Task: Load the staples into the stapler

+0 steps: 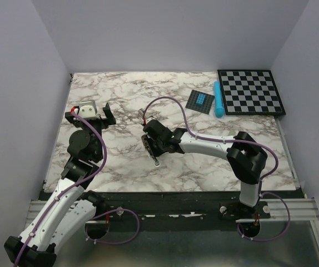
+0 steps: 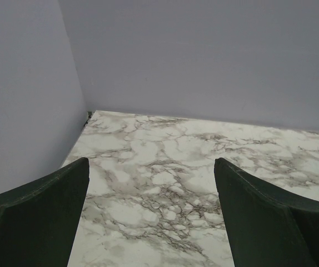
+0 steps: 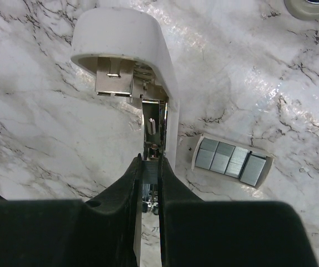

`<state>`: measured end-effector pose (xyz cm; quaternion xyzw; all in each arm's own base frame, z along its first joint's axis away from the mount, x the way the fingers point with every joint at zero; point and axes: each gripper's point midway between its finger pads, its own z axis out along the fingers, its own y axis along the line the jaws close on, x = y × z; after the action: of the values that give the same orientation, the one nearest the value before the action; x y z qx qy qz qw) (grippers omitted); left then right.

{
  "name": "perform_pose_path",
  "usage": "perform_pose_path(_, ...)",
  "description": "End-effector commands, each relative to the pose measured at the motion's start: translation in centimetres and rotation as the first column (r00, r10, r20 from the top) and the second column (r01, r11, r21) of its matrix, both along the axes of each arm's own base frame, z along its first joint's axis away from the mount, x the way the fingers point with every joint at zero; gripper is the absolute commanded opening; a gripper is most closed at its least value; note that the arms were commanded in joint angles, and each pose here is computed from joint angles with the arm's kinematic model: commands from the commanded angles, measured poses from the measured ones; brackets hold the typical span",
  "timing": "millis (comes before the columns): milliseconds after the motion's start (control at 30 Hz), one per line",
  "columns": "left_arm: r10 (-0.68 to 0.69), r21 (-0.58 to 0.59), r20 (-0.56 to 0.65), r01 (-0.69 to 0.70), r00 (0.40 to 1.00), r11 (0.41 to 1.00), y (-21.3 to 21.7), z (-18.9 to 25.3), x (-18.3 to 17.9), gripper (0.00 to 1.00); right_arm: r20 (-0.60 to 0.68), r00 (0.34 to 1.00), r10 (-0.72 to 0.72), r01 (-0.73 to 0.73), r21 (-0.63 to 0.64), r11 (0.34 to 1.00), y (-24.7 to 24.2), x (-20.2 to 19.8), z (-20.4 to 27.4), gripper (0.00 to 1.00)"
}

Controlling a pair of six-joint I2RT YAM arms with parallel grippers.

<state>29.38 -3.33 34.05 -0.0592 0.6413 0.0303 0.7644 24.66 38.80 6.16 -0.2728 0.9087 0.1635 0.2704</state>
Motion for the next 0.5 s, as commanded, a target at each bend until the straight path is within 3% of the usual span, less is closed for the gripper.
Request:
perform_pose_path(0,0.019,-0.024,0.029,-0.019,0.999,1.0,0.5,0.6,-0.2,0.99,0.025,1.0,-0.012,0.012,0.01,1.0,0.8,0.4,-0.5,0.15)
perform_pose_path(467,0.019,-0.024,0.028,-0.019,0.999,1.0,0.5,0.5,-0.2,0.99,0.037,0.999,-0.019,0.02,-0.025,0.999,0.2,0.7,-1.6,0.15)
